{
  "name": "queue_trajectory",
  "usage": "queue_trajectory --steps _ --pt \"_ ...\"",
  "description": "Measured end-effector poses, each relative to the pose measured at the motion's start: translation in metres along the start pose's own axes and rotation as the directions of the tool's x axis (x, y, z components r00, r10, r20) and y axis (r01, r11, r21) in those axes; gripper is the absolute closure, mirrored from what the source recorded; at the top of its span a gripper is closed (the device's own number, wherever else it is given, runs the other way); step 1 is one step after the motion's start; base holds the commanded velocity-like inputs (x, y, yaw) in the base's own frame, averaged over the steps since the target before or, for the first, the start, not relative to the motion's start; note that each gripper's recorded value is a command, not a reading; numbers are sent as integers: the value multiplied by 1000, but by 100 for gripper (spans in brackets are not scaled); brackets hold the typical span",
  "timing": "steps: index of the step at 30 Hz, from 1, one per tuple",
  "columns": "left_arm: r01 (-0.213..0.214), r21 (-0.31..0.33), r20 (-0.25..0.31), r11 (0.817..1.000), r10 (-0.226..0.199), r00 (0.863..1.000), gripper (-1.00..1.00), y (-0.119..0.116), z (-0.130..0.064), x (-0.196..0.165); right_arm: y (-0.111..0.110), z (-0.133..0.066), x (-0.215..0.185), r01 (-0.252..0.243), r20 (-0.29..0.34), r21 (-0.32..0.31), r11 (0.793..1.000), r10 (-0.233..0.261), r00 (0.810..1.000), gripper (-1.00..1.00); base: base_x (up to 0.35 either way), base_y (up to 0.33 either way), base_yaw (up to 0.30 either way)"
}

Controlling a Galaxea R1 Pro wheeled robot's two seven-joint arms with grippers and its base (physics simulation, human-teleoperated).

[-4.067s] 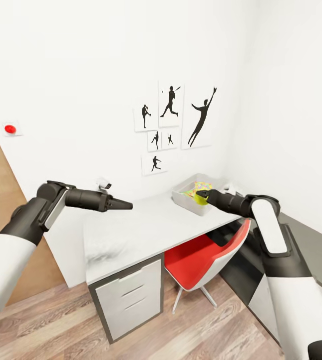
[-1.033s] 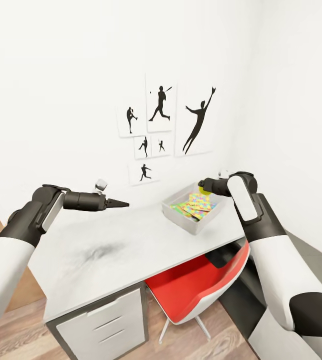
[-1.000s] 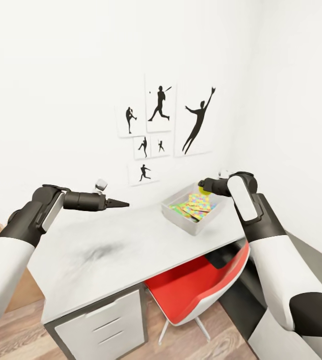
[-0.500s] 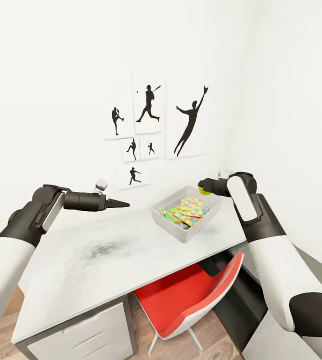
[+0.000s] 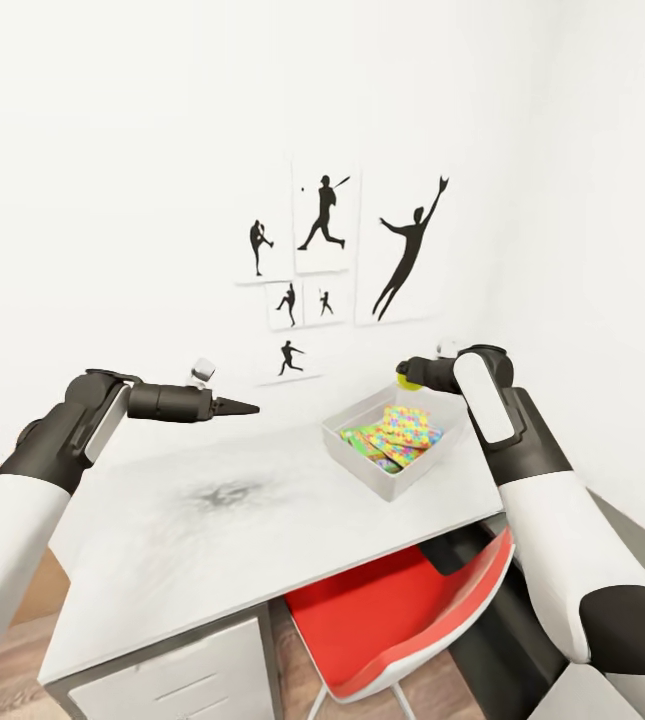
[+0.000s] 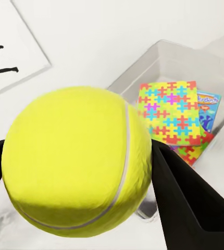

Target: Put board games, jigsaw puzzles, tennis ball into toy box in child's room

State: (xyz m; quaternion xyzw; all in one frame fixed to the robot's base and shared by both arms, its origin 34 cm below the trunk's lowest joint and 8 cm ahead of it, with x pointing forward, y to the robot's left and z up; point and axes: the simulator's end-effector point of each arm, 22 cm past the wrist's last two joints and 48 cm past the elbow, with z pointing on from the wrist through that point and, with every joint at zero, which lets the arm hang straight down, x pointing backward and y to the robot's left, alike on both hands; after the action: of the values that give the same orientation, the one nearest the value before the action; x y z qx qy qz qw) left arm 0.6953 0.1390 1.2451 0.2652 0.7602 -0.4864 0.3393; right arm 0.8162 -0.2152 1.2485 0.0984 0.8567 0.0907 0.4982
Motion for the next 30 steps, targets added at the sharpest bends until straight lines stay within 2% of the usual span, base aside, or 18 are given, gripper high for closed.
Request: queue_trajectory --steps 5,13,15,19,22,24,27,30 --pt "-4 1 2 1000 4 1000 -100 -3 -1 -1 0 -2 -1 0 3 0 1000 0 1000 100 3 0 206" --pt "11 5 -5 1000 -11 1000 -100 -1 1 7 -2 0 3 -1 -8 6 1000 1 1000 100 0 0 30" --pt "12 13 -3 1000 -12 1000 -100 -2 0 8 -4 6 12 -3 -32 14 1000 3 999 100 0 0 2" --pt "22 11 -2 1000 -22 1000 -100 2 -5 12 -23 29 48 -11 -136 63 998 19 990 100 0 0 0" --pt "32 -21 1 999 -32 999 -100 13 -24 16 -26 34 58 -12 -163 72 997 24 986 100 0 0 0" --pt "38 -40 5 998 -38 999 -100 20 -47 17 -25 35 60 -13 -171 72 997 25 985 100 0 0 0" --pt "40 -23 6 999 -39 999 -100 18 -74 19 -24 36 62 -10 -176 70 997 22 984 100 0 0 0" --pt "60 -17 9 998 -60 998 -100 21 -106 24 -22 36 63 -4 -177 67 998 16 984 100 0 0 0"
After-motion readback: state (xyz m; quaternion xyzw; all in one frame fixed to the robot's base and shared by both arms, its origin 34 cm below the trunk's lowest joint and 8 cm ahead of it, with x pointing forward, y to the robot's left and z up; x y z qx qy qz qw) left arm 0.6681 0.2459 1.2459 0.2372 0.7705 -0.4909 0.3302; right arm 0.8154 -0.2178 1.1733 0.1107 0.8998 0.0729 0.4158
